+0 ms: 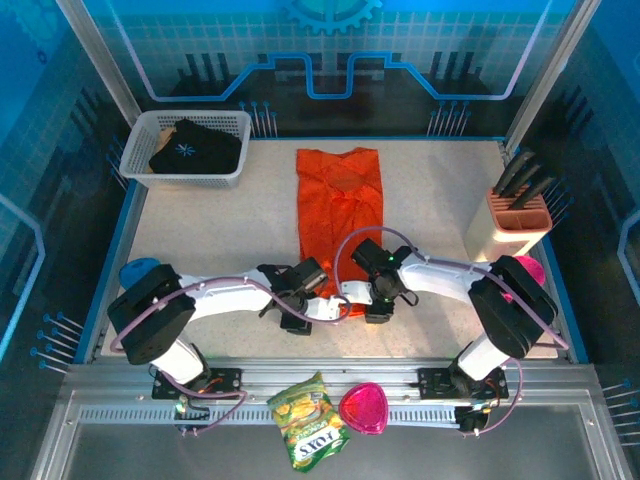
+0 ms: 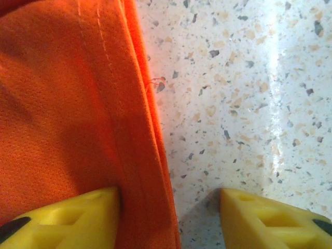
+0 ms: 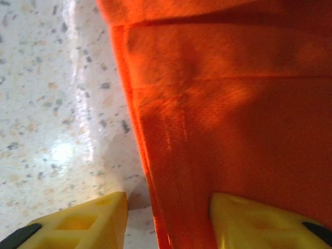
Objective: Fold and stack the t-shirts
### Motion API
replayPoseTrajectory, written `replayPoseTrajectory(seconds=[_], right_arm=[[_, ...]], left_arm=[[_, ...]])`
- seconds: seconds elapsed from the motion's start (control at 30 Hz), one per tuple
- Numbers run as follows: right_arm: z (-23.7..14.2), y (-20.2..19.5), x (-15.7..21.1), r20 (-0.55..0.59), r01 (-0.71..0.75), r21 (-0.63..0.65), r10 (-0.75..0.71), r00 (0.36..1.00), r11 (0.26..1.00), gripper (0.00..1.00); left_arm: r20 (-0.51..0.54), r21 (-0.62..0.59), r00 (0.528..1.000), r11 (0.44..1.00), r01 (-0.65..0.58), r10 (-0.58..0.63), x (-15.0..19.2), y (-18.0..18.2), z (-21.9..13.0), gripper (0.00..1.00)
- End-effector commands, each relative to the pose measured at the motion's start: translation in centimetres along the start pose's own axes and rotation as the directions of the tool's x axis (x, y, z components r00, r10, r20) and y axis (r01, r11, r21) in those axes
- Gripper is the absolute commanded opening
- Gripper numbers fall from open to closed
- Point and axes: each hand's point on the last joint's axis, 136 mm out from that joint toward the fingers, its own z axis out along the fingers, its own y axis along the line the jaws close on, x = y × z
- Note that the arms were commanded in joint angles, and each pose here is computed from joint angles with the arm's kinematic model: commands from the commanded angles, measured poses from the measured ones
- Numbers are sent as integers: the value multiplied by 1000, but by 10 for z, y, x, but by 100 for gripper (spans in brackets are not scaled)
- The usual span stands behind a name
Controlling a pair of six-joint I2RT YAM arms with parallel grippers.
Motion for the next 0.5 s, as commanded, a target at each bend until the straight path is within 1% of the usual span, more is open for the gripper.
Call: replayPoseTrajectory(seconds=[0.0,0.03,0.07,0.13,0.17,0.27,0.3,0.4,0.47], right_arm=[[10,1,5,-25,-5,-47,4,1000,999,41],[12,1,6,-30,-6,-51,4,1000,999,39],[12,1,6,-32,-8,-51,6,999,999,37],[13,1,8,-32,-12,-54,10,999,998,34],[13,2,9,-31,-13,-53,11,999,999,33],[11,4,11,-26,-11,-46,9,1000,999,24],[9,6,12,-21,-10,-43,9,1000,999,19],[2,7,10,6,0,-27,0,1000,1000,0],[-5,7,7,27,4,-10,-4,1000,1000,0]], left_arm=[[-85,-141,996,990,13,-26,15,49,22,39],[-98,-133,994,991,24,-37,17,52,24,29],[-111,-128,992,991,37,-51,20,55,27,16],[-134,-117,987,991,68,-84,25,61,31,3],[-143,-109,985,991,78,-93,27,61,32,0],[-163,-102,981,991,90,-106,32,61,35,0],[-157,-104,982,990,92,-108,31,60,34,0],[-114,-125,986,986,110,-125,25,61,26,0],[-78,-148,989,982,116,-129,21,62,15,0]])
